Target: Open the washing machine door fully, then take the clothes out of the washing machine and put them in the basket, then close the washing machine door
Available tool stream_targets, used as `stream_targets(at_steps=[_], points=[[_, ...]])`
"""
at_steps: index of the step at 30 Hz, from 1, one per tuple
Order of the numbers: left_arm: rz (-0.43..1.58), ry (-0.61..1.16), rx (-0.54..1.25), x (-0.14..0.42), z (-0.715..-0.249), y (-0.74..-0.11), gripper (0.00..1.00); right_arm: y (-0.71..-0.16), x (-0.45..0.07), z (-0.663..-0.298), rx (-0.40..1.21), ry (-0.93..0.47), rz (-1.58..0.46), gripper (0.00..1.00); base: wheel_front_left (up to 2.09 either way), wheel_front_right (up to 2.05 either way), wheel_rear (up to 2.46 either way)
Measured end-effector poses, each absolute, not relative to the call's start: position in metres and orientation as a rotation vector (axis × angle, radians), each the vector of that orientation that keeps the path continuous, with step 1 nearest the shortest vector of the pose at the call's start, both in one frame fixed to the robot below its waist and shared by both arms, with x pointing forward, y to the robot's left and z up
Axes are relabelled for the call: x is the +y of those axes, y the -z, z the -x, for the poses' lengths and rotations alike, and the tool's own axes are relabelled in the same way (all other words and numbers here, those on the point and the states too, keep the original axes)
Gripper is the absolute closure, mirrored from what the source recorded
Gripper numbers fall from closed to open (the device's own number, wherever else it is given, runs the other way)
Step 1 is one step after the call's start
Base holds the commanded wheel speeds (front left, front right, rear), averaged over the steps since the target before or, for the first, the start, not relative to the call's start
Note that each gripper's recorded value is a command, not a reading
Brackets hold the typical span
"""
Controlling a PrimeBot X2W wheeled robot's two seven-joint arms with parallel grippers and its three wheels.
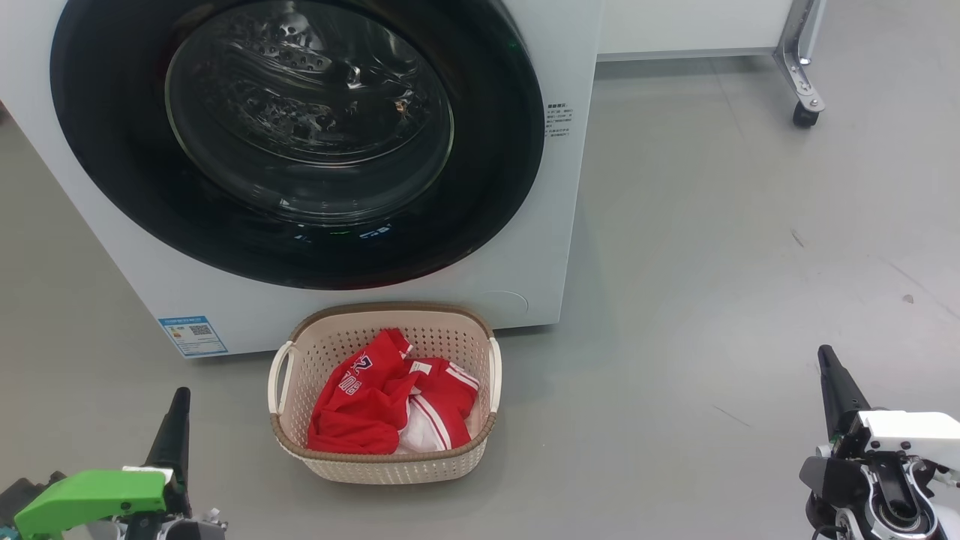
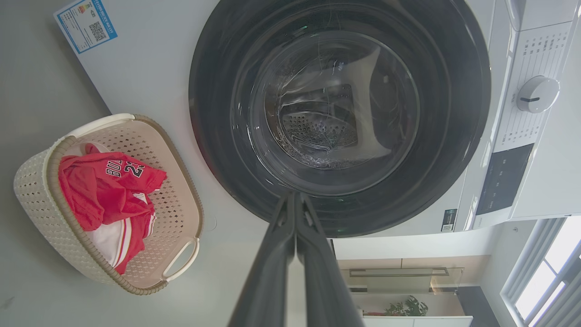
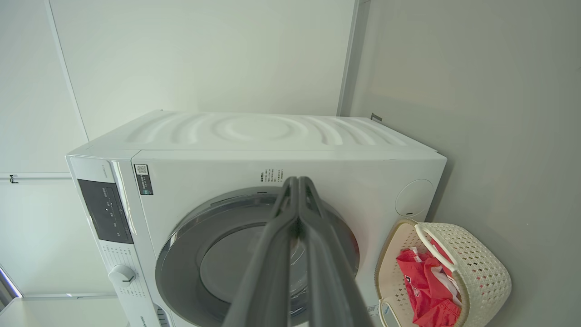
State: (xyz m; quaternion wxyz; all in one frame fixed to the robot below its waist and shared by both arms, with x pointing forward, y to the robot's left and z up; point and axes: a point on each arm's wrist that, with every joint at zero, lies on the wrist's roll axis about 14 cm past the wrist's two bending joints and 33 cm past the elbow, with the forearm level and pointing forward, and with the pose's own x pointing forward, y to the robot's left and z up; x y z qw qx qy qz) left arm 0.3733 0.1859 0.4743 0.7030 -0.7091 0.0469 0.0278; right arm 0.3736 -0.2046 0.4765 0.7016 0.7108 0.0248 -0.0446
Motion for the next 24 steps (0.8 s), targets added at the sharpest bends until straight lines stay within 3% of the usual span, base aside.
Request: stream_targets(at_steps=[24], points=[[1.579, -0.063, 0.103, 0.1865, -0.3735, -0.4743, 1.00, -0.4758, -0.2053, -0.3734, 0.055, 0.103, -1.583, 1.00, 0.00, 0.00, 0.00]])
